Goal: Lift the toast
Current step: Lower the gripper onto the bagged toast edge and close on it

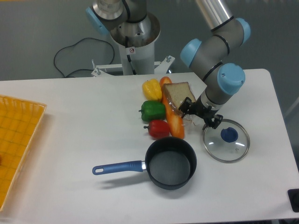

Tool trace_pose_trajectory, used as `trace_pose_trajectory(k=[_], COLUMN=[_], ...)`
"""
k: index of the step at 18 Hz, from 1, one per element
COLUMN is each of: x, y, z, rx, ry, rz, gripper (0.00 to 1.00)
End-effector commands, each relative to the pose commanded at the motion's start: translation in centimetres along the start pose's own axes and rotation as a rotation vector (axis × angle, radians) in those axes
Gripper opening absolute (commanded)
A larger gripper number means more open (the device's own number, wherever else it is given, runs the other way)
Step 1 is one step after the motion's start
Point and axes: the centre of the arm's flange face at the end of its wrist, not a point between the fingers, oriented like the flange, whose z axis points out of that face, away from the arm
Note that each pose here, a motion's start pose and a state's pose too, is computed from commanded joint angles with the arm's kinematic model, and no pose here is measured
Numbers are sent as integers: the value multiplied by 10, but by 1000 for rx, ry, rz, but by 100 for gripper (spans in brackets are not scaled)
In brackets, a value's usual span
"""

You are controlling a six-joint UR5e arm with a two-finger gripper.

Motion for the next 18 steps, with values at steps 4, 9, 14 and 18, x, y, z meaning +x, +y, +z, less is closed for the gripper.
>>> trace_pose_trajectory(k=[4, 9, 14, 18], x=[0, 0, 0, 0], y=[-5, -9, -10, -9], z=[2, 4, 8, 11], rx=[0, -1, -6, -12], ry=[-4, -8, -3, -1], rz=[-9, -17, -14, -15], gripper=[91, 87, 83, 82])
